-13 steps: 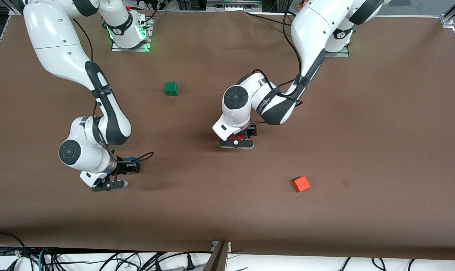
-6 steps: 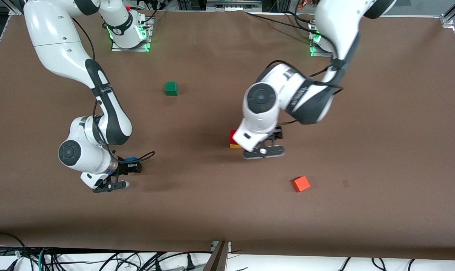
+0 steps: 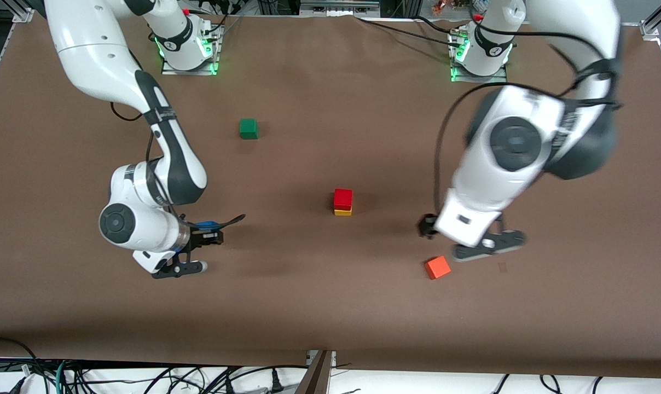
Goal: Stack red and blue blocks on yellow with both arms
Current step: 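Open and withdraw the left gripper while the right gripper lifts the blue cube, then carry the blue cube with the right gripper over the red cube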
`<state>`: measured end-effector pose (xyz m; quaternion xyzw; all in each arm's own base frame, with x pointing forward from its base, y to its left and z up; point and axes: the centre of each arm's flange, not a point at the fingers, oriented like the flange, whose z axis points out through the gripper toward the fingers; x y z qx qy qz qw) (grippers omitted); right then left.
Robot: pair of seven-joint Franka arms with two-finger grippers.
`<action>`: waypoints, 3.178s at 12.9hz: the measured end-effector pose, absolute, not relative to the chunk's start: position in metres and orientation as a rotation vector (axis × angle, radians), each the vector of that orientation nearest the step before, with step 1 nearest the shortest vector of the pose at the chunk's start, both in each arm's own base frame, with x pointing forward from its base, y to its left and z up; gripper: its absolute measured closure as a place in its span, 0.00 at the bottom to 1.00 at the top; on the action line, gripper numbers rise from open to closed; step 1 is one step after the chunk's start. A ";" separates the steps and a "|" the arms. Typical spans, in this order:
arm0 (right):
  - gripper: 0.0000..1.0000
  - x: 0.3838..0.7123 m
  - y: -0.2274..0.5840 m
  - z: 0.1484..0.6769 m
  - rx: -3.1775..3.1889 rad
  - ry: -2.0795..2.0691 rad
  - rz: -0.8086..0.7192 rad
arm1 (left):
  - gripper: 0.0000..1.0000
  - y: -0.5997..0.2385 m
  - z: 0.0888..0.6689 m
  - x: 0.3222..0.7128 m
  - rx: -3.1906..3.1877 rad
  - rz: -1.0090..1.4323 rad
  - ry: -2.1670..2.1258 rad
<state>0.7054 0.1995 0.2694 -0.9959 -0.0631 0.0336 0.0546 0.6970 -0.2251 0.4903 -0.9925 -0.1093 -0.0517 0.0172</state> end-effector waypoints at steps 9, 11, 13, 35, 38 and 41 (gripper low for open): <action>0.45 0.651 0.332 0.300 -3.047 -0.042 0.145 | 0.00 -0.025 0.576 0.682 -3.085 -0.047 -0.417; 0.45 0.635 0.361 0.302 -3.050 -0.019 0.147 | 0.00 -0.019 0.580 0.676 -3.077 -0.010 -0.425; 0.45 0.614 0.397 0.304 -3.058 0.001 0.149 | 0.00 -0.007 0.578 0.676 -3.080 0.003 -0.399; 0.45 0.544 0.530 0.297 -3.017 0.064 -0.055 | 0.00 -0.007 0.578 0.593 -3.116 0.173 -0.248; 0.45 0.545 0.530 0.298 -3.018 0.053 -0.081 | 0.00 -0.007 0.571 0.593 -3.116 0.181 -0.248; 0.45 0.547 0.531 0.299 -3.006 0.044 -0.122 | 0.00 -0.007 0.571 0.594 -3.116 0.178 -0.248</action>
